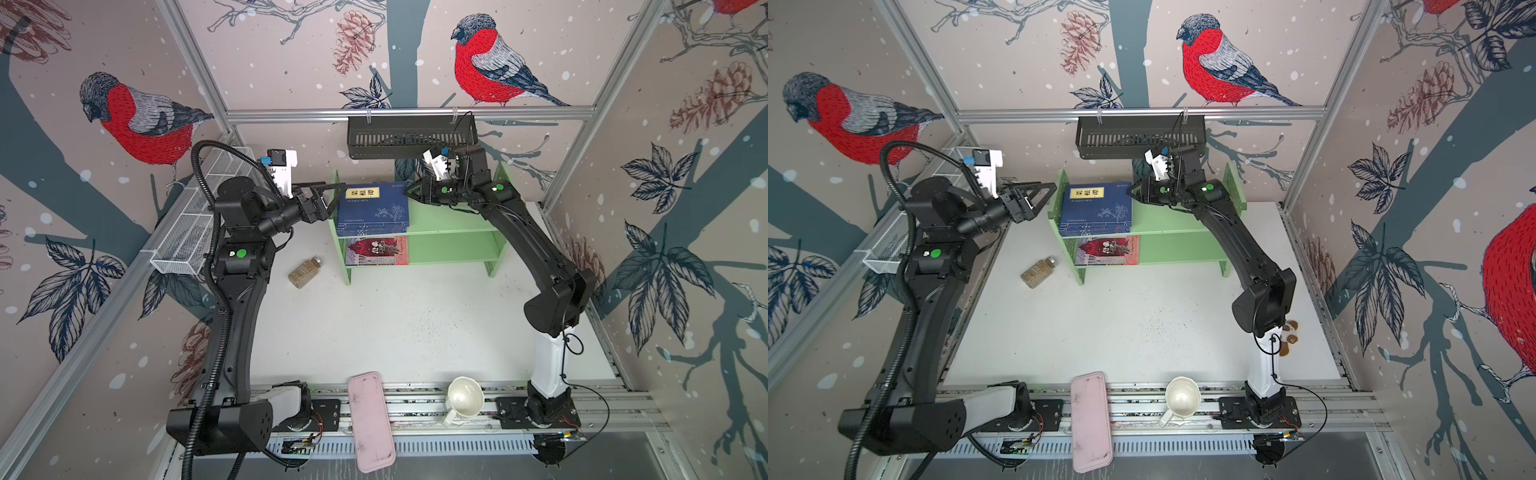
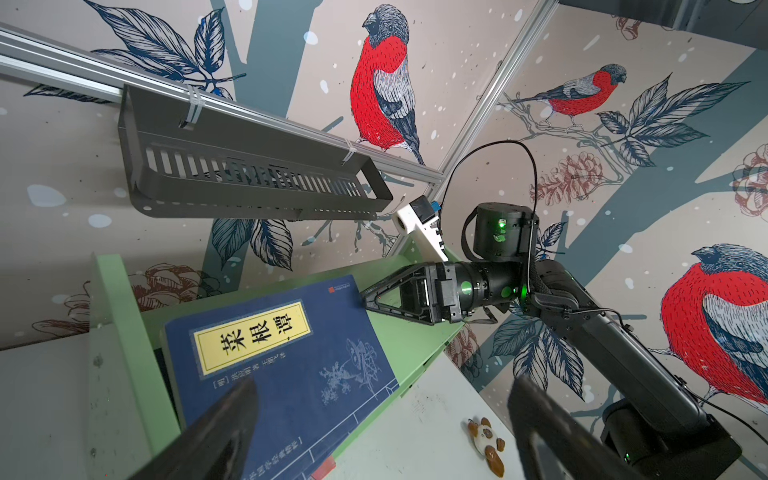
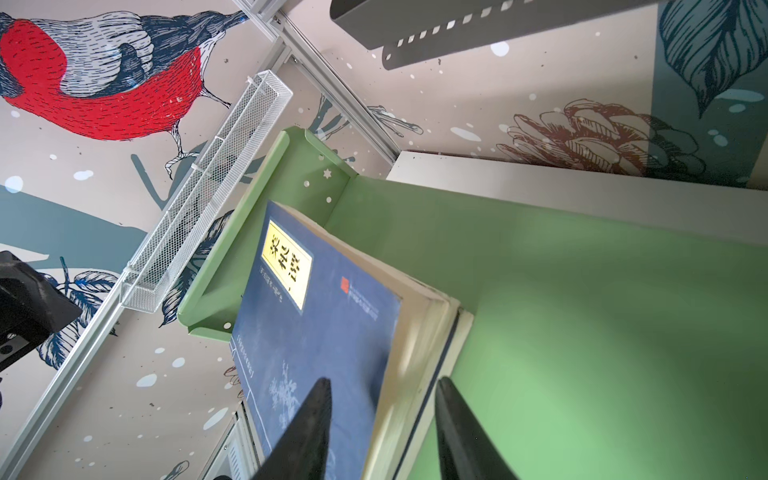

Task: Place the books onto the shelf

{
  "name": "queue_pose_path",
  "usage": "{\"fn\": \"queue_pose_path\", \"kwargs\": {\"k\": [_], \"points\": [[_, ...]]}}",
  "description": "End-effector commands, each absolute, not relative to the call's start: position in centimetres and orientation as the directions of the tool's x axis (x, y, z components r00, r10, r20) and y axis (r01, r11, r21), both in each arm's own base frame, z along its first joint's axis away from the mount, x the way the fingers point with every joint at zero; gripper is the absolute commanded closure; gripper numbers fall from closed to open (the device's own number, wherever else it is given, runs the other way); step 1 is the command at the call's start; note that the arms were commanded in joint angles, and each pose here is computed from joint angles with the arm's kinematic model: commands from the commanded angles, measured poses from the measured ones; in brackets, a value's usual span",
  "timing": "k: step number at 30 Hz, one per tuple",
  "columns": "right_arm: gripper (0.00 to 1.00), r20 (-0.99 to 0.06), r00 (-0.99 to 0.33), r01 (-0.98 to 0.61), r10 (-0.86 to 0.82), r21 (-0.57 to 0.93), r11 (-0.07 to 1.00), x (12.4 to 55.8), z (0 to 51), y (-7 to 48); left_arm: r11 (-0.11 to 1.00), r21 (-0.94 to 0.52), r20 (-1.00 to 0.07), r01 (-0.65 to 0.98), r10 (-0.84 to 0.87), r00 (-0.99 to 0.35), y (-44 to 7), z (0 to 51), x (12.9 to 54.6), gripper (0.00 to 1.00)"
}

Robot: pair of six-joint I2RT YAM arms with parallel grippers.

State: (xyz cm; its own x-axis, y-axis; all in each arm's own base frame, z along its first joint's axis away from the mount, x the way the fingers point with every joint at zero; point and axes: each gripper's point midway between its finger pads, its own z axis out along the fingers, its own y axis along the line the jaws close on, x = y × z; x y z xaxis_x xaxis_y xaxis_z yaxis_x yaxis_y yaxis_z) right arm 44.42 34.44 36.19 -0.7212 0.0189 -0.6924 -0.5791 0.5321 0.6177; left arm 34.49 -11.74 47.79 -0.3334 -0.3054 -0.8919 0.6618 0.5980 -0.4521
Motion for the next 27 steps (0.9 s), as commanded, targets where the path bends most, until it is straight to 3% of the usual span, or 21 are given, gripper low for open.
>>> {"fn": "queue_pose_path", "kwargs": {"k": [1, 11, 18, 27], "points": [[0.61, -0.712, -0.702, -0.599, 0.012, 0.599, 0.531, 44.5, 36.5, 34.6, 0.598, -0.438, -0.899, 0.671, -0.298, -0.321, -11.8, 48.0, 34.2, 0.06], [0.80, -0.704, -0.710, -0.603, 0.002, 0.610, 0.514, 44.3, 36.1, 35.3, 0.600, -0.444, -0.896, 0.665, -0.298, -0.329, -11.7, 47.4, 34.3, 0.06], [0.81, -0.703, -0.711, -0.603, 0.004, 0.613, 0.510, 44.4, 36.1, 35.6, 0.638, -0.425, -0.905, 0.642, -0.285, -0.315, -11.3, 47.0, 34.7, 0.06], [0.74, -0.710, -0.704, -0.608, 0.024, 0.619, 0.497, 44.4, 37.0, 35.7, 0.732, -0.348, -0.935, 0.586, -0.229, -0.270, -10.0, 46.0, 35.4, 0.06]]}}
